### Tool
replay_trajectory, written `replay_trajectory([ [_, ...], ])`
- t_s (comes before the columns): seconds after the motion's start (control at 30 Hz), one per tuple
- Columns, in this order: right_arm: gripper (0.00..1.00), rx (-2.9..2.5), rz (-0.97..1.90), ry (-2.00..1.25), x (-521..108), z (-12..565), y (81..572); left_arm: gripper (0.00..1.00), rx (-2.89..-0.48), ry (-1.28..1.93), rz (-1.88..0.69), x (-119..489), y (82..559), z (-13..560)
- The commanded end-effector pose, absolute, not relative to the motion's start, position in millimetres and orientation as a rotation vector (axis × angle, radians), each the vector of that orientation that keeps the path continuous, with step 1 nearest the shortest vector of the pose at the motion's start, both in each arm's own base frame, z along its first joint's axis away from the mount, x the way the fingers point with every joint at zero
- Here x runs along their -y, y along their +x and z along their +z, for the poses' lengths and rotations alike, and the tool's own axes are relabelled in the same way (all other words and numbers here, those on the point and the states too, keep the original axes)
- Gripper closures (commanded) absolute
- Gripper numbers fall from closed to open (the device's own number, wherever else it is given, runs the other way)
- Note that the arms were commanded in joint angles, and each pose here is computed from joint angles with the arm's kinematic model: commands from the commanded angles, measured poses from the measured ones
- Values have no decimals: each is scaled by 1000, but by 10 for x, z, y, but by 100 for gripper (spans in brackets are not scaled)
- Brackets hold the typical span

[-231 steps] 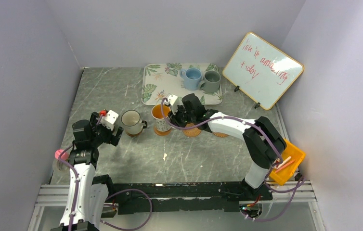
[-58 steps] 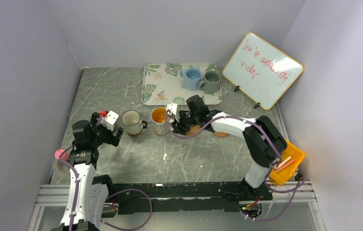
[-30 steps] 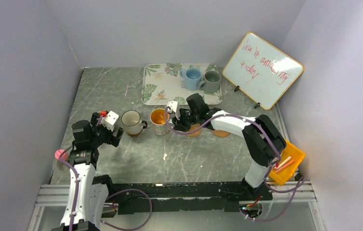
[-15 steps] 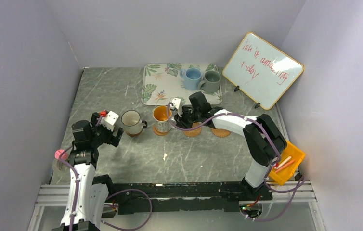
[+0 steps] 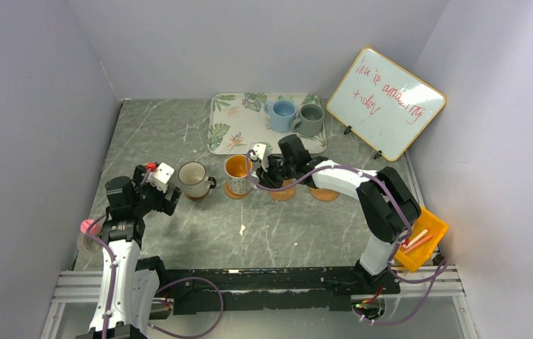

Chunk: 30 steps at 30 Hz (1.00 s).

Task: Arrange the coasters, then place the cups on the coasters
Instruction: Place the cup on the coaster.

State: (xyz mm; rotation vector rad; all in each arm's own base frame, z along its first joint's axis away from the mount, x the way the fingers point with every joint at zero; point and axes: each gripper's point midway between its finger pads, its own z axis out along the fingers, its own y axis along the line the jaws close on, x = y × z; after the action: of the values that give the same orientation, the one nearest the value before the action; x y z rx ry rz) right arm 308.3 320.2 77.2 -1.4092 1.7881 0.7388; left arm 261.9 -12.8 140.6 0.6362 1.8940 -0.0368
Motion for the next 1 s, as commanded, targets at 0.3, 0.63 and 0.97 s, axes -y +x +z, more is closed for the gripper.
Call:
replay_trajectory([
  [0.3, 83, -1675, 791, -1423, -3366, 962, 3120, 4, -1857, 660, -44, 160, 2616, 1470],
  [0.63, 83, -1649, 771, -1445, -3457, 1000, 3059, 4, -1860, 658, -45, 157, 2616, 1467],
  [0.97, 83, -1651, 752, -1440, -3446, 1018, 3078, 4, -1858, 659, -45, 157, 2616, 1471],
])
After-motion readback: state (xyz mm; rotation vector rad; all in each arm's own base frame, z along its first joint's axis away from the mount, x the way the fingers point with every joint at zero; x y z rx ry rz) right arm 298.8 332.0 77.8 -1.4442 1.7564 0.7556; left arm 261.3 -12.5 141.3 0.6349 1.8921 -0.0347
